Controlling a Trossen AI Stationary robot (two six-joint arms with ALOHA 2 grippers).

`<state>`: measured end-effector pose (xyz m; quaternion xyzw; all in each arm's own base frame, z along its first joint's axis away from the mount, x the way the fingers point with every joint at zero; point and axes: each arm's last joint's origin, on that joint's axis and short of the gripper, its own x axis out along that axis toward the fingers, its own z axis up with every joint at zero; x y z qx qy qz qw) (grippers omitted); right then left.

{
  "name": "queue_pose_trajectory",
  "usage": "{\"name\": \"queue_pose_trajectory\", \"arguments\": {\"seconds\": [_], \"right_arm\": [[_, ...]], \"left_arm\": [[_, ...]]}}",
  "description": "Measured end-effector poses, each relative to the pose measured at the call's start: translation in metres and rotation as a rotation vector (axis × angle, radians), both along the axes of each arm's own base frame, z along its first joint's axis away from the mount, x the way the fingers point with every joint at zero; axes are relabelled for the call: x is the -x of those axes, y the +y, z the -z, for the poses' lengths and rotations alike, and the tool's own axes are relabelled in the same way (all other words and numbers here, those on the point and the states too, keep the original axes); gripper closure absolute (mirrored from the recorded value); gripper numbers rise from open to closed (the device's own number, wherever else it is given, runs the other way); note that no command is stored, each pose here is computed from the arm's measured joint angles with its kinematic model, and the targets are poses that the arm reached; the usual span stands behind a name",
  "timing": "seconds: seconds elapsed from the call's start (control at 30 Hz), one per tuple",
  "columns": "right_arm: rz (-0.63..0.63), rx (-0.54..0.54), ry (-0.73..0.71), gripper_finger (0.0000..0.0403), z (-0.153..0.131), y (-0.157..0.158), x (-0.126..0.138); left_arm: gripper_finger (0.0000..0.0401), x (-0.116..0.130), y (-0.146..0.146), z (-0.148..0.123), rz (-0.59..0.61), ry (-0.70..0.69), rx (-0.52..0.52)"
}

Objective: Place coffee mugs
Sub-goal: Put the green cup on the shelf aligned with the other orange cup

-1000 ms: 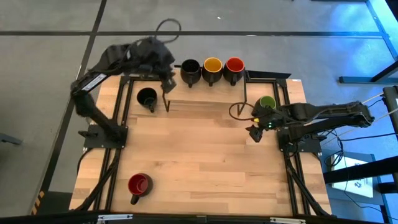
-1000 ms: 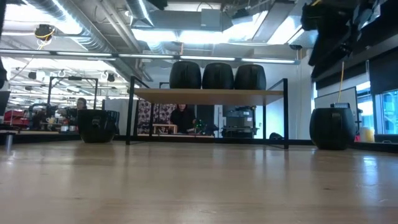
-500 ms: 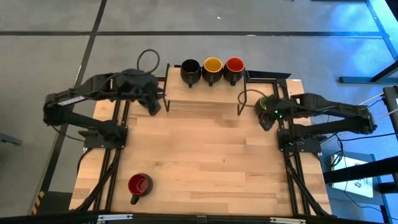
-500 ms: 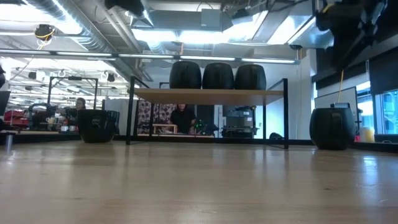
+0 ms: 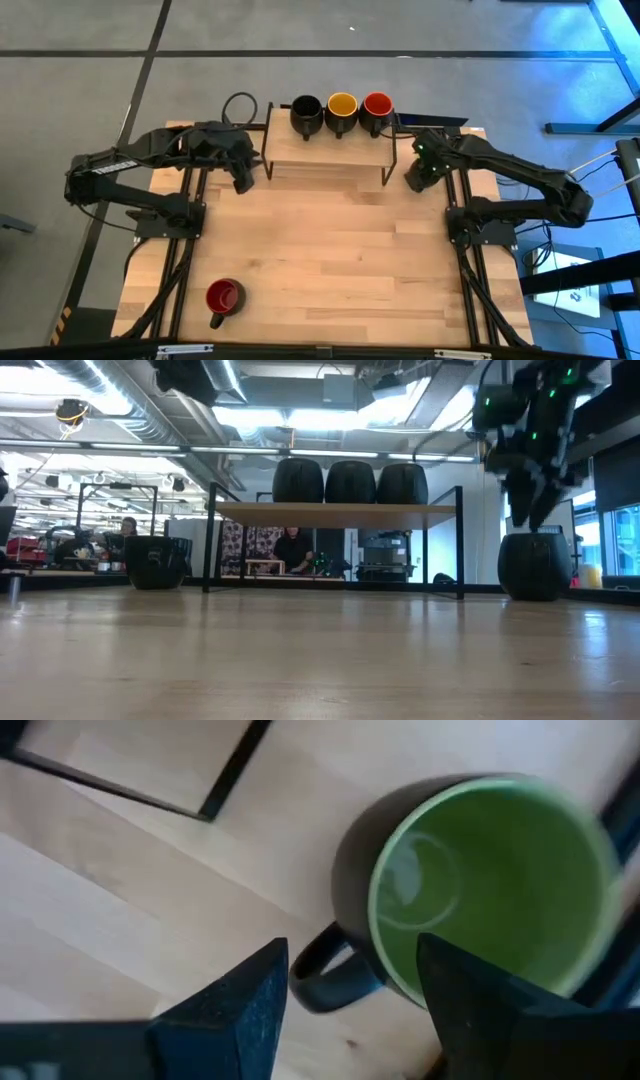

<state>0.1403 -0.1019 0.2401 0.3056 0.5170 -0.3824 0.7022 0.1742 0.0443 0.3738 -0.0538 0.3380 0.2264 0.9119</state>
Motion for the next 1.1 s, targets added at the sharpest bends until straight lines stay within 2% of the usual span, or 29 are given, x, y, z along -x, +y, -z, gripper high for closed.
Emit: {"name": "queue_pose_trajectory", "arguments": {"seconds": [0.2,0.33,0.5,0.73,0.83,1.0,1.1], "right_arm": [[0.002,-0.046,-0.003,0.0197,0.020,-0.008,-0.002],[-0.032,-0.029,0.038,0.0222,0.027,-0.009,-0.003],[-0.096,-0.020,0.071,0.0281,0.034,-0.010,-0.004],[-0.153,-0.039,0.091,0.0390,0.034,-0.008,-0.002],[-0.160,-0.040,0.097,0.0389,0.034,-0.008,-0.002],[-0.195,-0.122,0.074,0.0397,0.024,0.000,0.001],[-0.233,-0.101,0.056,0.0394,0.011,0.009,-0.002]], "left_arm": [[0.0294,0.003,-0.001,-0.002,0.011,-0.016,0.006],[0.0294,0.002,-0.001,-0.002,0.007,-0.016,0.008],[0.0294,0.001,0.000,-0.002,0.004,-0.020,0.008],[0.0294,0.000,0.000,-0.003,-0.012,-0.039,0.022],[0.0294,-0.001,0.000,-0.003,-0.012,-0.052,0.019],[0.0294,0.000,0.000,-0.003,-0.014,-0.045,0.024],[0.0294,0.003,-0.001,-0.004,-0.013,-0.055,0.037]]}}
